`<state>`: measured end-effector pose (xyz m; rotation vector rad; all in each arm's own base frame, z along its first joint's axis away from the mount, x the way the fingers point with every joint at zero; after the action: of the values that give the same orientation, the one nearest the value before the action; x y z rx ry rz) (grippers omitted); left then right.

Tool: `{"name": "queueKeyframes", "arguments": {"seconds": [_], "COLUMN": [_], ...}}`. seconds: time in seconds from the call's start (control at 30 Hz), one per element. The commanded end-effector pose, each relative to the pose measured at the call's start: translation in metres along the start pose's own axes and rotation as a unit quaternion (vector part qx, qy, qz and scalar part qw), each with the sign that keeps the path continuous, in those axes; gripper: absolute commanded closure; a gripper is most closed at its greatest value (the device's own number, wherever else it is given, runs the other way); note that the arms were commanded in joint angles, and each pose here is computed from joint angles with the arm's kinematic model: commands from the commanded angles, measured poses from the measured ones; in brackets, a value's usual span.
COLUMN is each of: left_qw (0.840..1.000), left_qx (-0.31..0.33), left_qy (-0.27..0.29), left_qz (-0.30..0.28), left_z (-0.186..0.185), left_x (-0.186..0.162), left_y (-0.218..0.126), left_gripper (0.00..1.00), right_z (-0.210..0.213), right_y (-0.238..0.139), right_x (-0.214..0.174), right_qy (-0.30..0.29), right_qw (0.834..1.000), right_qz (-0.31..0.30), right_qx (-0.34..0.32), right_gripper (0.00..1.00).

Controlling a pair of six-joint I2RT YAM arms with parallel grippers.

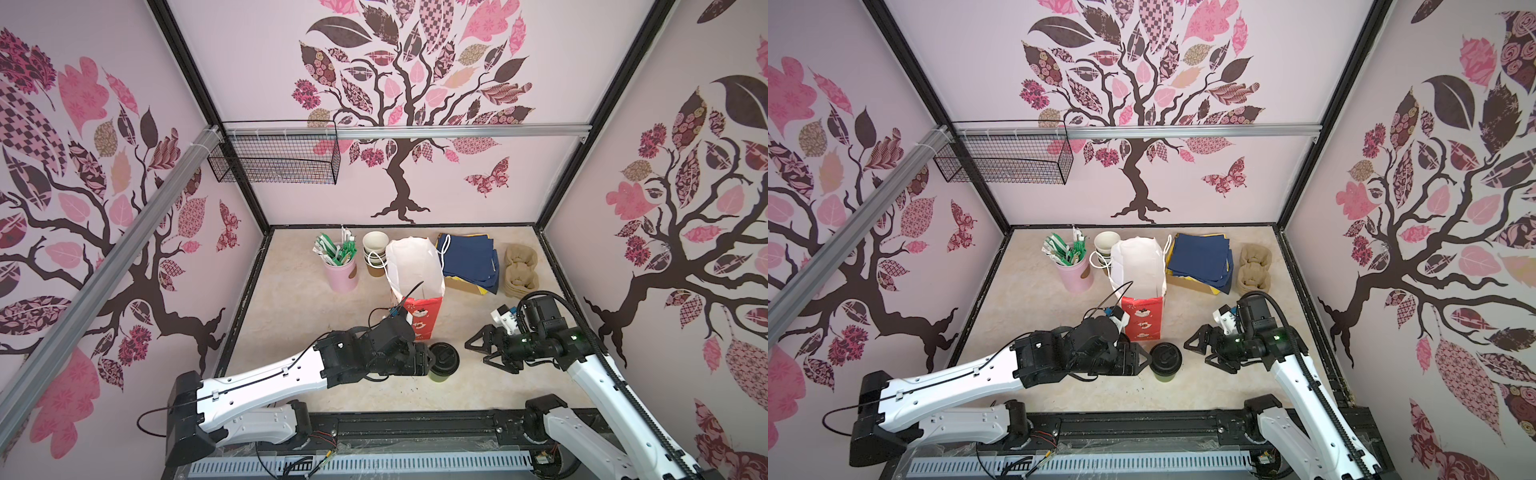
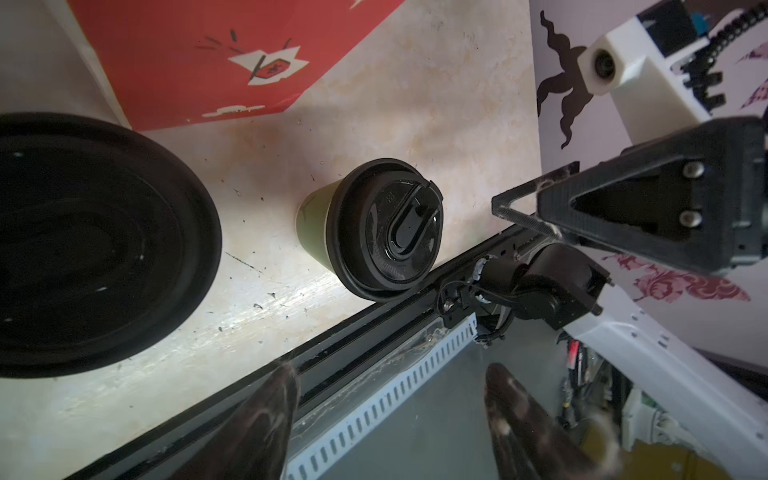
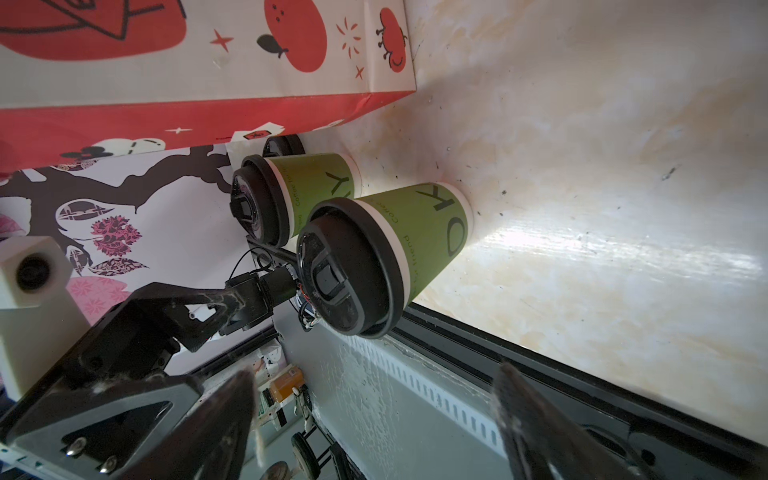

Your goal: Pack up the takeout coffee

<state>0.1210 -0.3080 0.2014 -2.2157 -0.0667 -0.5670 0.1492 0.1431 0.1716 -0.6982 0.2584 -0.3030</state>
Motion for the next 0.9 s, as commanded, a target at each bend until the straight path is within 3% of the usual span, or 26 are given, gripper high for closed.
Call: {"name": "queueKeyframes", "arguments": {"seconds": [0.0, 0.2, 0.43, 0.87], "left_qw": [0.999, 0.998, 0.996, 0.995], "left_qx": [-0.008, 0.008, 0.04, 0.025], "left_qy": [-0.053, -0.064, -0.086, -0.092], "left_qz": [0.004, 0.022, 0.004, -0.007], "left_z": [0.003, 0.008, 0.026, 0.026], "left_x": [-0.005, -0.012, -0.012, -0.012], "left_y": [0.016, 0.036, 0.047, 0.059], "left_gripper": [0.31, 0.38, 0.49, 0.51], "right_z": [0.0, -0.006, -0.01, -0.003], "right_y": [0.001, 0.006, 0.013, 0.043], "right_x": [0.0, -0.001, -0.002, -0.014], "right_qy": [-0.005, 0.002, 0.01, -0.001], "right_qw": [1.0, 1.0, 1.0, 1.0], "right_qz": [-0.004, -0.003, -0.004, 0.022], "right_qx": [0.0, -0.003, -0.004, -0.012], "right_gripper": [0.09, 0.1, 0.12, 0.15]}}
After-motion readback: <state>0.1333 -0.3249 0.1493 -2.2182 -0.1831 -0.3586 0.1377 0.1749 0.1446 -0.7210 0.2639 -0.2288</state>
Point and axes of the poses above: each gripper's point midway between its finger pads, its own y axis out along the fingers, its own z axis along the line the jaws close on, x = y × z, the point moved 1 cm from there along -y, back along the fingers, and after that the axes turned 12 degrees about y, right-handed, at the moved point
